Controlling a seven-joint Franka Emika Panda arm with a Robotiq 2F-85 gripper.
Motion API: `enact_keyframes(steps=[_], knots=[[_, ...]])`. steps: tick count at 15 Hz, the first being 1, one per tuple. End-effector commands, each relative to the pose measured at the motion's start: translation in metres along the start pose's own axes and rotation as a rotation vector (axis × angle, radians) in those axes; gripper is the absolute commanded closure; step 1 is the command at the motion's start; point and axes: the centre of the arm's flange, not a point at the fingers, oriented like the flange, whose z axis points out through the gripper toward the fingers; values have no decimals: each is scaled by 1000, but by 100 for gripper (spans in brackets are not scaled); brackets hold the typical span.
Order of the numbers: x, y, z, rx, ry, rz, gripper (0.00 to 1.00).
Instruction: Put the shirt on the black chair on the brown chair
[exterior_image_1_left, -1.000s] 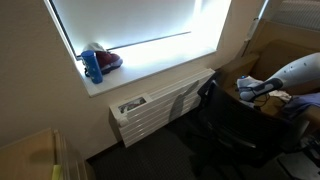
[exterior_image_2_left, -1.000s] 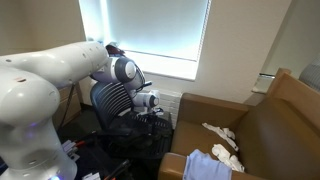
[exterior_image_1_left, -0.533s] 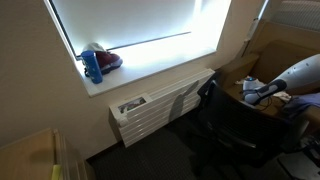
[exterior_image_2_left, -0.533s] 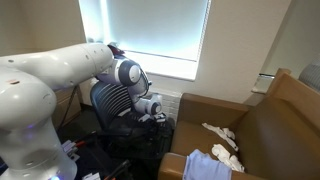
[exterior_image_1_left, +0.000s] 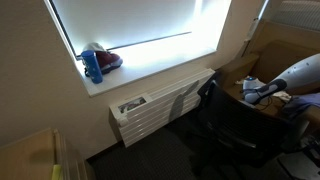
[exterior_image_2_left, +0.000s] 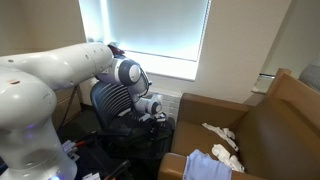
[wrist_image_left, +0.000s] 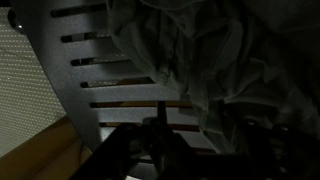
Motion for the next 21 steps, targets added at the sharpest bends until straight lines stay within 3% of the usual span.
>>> enact_keyframes(steps=[1,4,5,7,13,21], knots=[[8,5,-4,-28,-11,25,74],[21,21,-18,-1,-35,15,97],[26,30,-26,-9,-17,41,100],[34,60,-58,-33,71,143,100],[39,103,-133,-59,262,477,100],[4,194,-189,-17,431,951,100]])
